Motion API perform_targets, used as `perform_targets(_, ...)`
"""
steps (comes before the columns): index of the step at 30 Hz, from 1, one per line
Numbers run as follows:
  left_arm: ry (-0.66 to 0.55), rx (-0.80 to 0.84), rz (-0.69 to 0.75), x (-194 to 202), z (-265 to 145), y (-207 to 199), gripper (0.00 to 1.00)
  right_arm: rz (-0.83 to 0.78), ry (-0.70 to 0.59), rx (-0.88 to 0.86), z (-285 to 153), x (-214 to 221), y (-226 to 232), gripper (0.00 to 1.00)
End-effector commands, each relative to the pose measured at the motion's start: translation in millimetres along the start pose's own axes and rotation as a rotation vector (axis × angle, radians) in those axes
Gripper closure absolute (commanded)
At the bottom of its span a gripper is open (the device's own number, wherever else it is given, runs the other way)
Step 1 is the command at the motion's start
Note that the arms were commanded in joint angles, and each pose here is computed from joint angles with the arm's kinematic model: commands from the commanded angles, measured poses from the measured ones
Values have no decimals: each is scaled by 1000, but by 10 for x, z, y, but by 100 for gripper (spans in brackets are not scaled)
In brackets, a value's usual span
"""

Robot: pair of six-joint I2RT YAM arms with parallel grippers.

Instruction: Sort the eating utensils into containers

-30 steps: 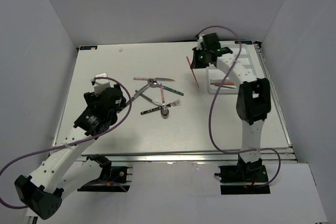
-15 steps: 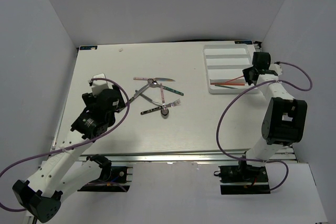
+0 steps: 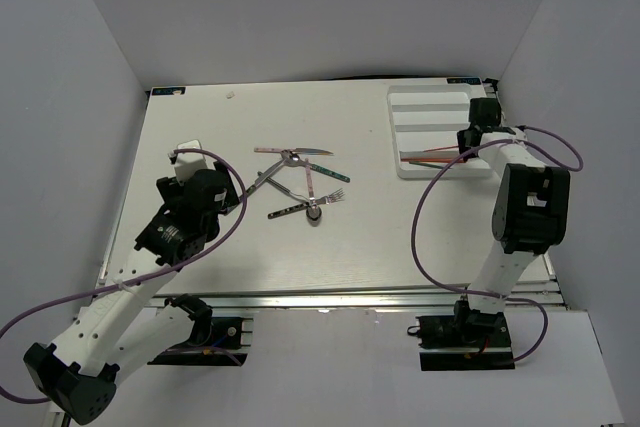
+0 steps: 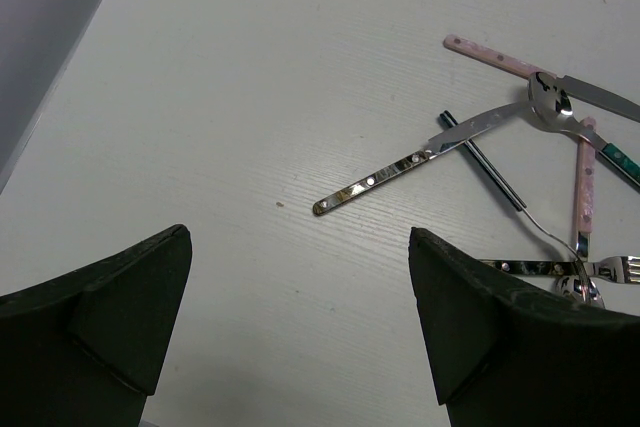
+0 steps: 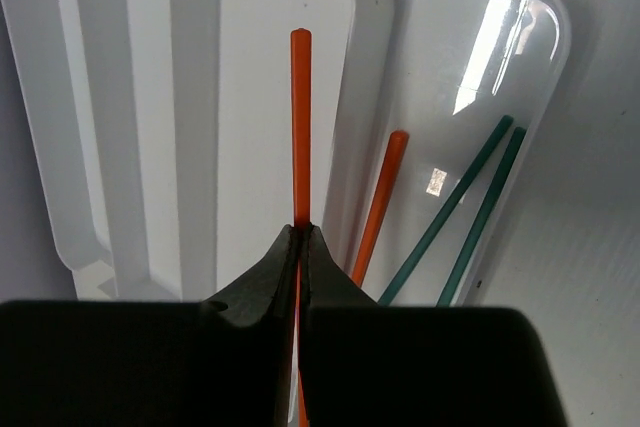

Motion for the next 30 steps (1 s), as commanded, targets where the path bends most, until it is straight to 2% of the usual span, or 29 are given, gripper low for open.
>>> perform_targets(1,-16,13,-11,-25,-15,-1,2,8,-30,-38,1,-48,121,100)
perform_targets(7,-18,20,-11,-25,-21,-4,2,5,21,-24,106,77,-22,100)
perform_targets(10,-21,16,-14,-27,-28,10,2,-8,40,-23,100,112,-48,87)
perform_targets(15,-25,13,-17,-32,-34,22,2,-11,46,-41,40,98,-59,76)
perform_targets(19,-26,12,-19,-35,-37,25,2,-21,50,-60,-16,83,-27,58)
perform_targets(23,-28,11,-20,-40,-41,30,2,-43,50,-101,-160,38,97,55)
perform_targets(27,-29,8,-22,-38,-41,35,2,-158,18,-201,-446,56,360,51)
perform_targets(28,-29,6,-22,-39,-40,37,2,-234,-3,-222,-499,30,407,48)
perform_targets(30,-30,2,-22,-42,-39,42,2,-386,37,-344,-781,325,628,47)
Point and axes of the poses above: each gripper's point midway between its finger pads, its own z axis out along the fingers, its own y axis along the line the jaws close on, x = y × z, the point moved 4 cm from there along -z, back along the fingers, and after that the axes turned 8 degrees about z, right-handed, at the moved point
